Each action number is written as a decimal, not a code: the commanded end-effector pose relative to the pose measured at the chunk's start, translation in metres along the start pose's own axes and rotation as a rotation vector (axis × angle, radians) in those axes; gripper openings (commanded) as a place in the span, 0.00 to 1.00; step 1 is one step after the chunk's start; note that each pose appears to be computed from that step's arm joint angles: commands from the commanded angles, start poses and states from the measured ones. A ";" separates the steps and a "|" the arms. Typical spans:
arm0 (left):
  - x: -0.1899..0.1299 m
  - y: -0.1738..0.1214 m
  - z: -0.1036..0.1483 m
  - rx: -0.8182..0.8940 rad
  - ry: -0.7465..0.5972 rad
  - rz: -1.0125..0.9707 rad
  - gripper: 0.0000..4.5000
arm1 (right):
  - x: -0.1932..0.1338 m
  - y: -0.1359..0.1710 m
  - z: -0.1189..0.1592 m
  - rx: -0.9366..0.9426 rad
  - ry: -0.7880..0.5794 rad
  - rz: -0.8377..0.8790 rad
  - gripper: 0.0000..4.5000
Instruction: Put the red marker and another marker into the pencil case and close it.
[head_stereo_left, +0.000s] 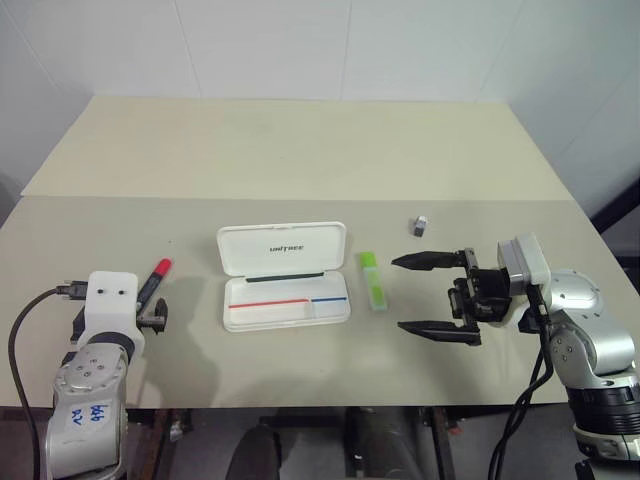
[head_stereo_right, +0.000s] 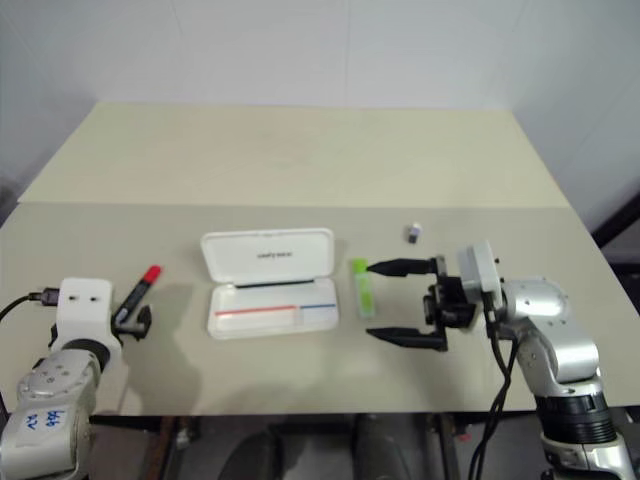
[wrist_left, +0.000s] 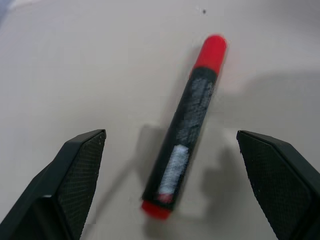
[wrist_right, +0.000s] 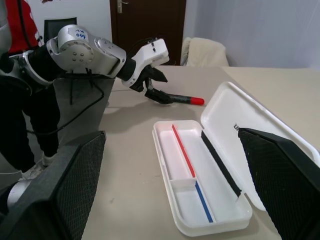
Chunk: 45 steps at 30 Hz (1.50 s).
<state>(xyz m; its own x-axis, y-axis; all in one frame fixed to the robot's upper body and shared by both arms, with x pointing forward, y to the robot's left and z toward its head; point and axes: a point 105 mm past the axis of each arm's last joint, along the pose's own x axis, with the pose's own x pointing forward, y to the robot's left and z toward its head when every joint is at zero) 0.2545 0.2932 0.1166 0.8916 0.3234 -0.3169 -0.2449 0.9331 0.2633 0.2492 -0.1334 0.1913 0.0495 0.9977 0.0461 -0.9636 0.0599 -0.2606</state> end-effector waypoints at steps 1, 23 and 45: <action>0.003 0.011 0.008 -0.044 -0.049 -0.012 0.99 | -0.001 0.001 0.009 -0.049 0.009 -0.014 1.00; 0.030 0.014 -0.014 -0.055 0.015 -0.213 0.78 | 0.008 0.016 0.022 -0.004 0.003 -0.025 1.00; 0.025 0.031 0.078 0.034 -0.231 -0.187 0.13 | -0.023 0.009 -0.014 -0.026 0.214 -0.064 1.00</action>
<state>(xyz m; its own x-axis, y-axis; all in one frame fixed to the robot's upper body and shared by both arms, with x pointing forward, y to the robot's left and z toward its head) 0.2997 0.3174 0.1649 0.9701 0.0996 -0.2212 -0.0493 0.9738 0.2222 0.2445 -0.1514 0.1720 0.1698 0.9777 -0.1232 -0.9584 0.1347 -0.2515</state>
